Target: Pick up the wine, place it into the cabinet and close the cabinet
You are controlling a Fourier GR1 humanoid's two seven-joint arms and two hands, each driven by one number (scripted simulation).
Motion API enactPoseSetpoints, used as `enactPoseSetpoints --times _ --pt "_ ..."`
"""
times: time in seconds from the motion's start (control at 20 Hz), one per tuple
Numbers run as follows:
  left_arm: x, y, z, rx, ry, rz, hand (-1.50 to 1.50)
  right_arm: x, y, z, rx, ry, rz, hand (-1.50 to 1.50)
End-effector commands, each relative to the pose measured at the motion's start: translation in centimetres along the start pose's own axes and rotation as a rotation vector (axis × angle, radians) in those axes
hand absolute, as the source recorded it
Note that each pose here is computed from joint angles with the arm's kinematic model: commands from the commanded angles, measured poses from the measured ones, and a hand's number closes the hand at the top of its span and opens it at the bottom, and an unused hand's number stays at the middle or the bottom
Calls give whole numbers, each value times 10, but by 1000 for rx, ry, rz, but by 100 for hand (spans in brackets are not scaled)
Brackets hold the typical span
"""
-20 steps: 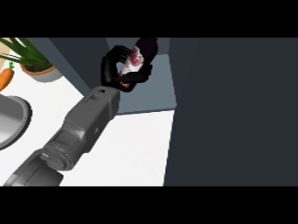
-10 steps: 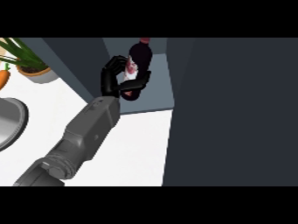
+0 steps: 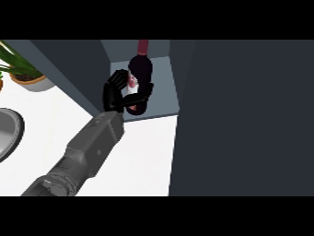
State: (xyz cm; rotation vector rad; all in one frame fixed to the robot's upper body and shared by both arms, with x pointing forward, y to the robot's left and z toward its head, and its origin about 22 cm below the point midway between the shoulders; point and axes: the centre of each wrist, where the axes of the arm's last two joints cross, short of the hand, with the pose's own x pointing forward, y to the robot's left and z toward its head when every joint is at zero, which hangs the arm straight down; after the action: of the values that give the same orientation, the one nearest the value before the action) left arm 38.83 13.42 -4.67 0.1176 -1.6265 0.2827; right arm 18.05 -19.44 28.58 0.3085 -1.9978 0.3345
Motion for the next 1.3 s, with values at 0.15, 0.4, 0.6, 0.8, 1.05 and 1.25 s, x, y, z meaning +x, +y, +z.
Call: enactPoseSetpoints --times 0.15,0.4,0.6,0.8,1.05,1.25 --pt "-13 10 10 18 53 52 150 3 -1 7 22 -19 -29 -150" --pt "-32 26 26 11 64 20 150 3 1 -2 34 -13 -33 -150" --pt "-28 21 23 37 54 -14 150 -3 2 0 63 -12 -25 -150" --pt "-21 15 18 48 36 -18 150 -2 4 0 59 -17 -47 -150" --pt "-12 6 12 48 27 -30 150 -5 2 8 51 -15 -49 -150" --pt "5 -9 2 34 4 -15 150 -5 -7 -1 27 -9 -47 -150"
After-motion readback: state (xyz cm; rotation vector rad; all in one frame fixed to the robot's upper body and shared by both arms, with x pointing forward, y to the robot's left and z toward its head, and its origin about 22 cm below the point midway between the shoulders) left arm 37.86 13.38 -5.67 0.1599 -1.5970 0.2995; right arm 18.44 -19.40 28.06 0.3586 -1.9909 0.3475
